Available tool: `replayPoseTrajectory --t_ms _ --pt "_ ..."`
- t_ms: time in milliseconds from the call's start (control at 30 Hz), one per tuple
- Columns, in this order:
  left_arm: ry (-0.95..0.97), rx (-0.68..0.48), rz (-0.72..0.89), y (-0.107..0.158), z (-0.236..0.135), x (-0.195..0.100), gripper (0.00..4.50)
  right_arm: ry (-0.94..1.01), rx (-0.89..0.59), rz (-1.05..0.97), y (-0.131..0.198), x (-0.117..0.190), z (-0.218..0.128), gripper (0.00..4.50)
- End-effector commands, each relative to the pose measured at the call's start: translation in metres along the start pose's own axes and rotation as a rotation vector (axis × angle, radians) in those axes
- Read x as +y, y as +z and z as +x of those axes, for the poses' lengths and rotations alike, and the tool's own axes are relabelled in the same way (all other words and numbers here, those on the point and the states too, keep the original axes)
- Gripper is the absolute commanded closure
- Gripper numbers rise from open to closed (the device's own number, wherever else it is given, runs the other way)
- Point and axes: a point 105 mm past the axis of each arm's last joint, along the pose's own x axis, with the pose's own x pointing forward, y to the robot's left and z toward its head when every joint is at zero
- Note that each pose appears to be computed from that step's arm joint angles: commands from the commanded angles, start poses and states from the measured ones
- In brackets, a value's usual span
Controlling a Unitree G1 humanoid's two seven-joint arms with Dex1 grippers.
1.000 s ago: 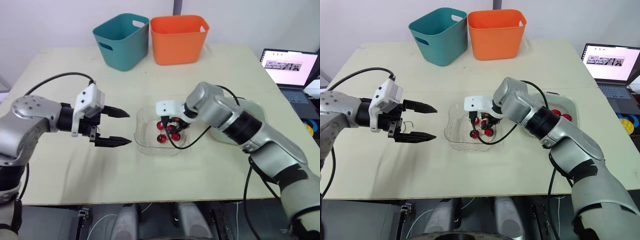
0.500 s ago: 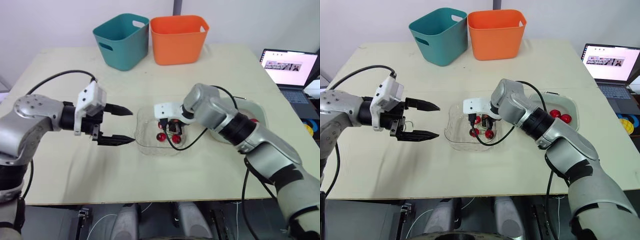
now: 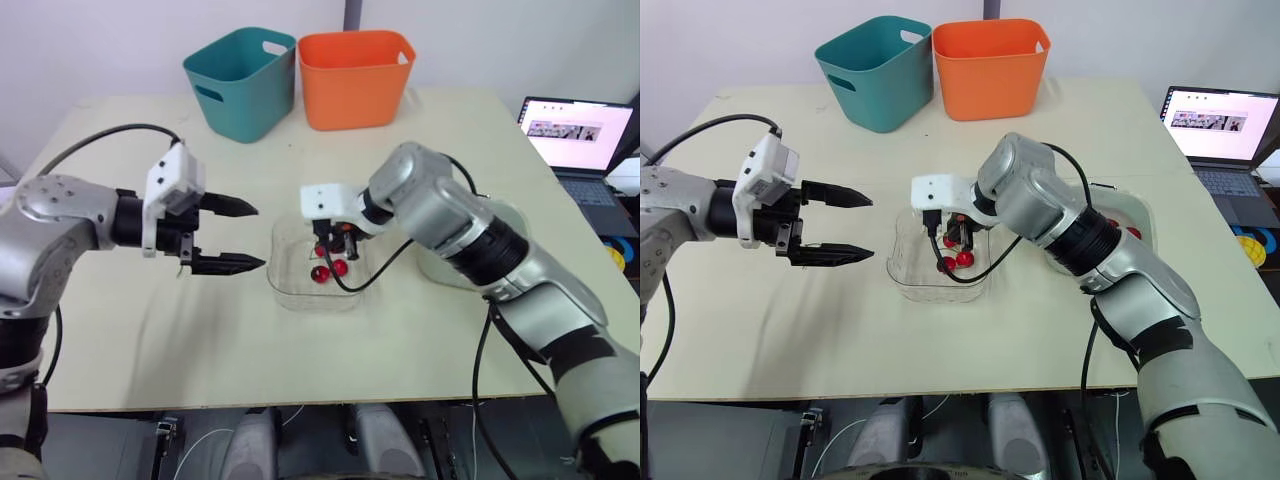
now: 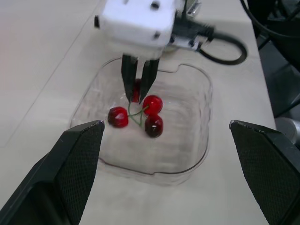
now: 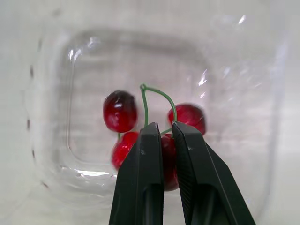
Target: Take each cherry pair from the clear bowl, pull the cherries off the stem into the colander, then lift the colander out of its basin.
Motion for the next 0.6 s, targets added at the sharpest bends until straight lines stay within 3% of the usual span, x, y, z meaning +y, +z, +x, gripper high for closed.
replayPoseTrajectory --t_ms 33,300,433,600 --pt "0.038 0.005 0.038 0.008 -0.008 0.008 0.00 -0.041 -0.051 -0.015 0.013 -0.003 -0.012 4.21" --pt "0.039 0.018 0.042 0.008 -0.010 0.014 0.00 -0.042 -0.050 0.050 0.000 -0.001 0.000 4.21" --pt "0.033 0.021 0.042 0.004 -0.008 0.012 0.00 -0.025 -0.062 0.124 -0.004 0.001 0.007 3.15" --pt "0.029 0.025 0.039 0.000 -0.009 0.009 0.00 -0.057 -0.025 0.135 -0.013 -0.005 0.003 1.39"
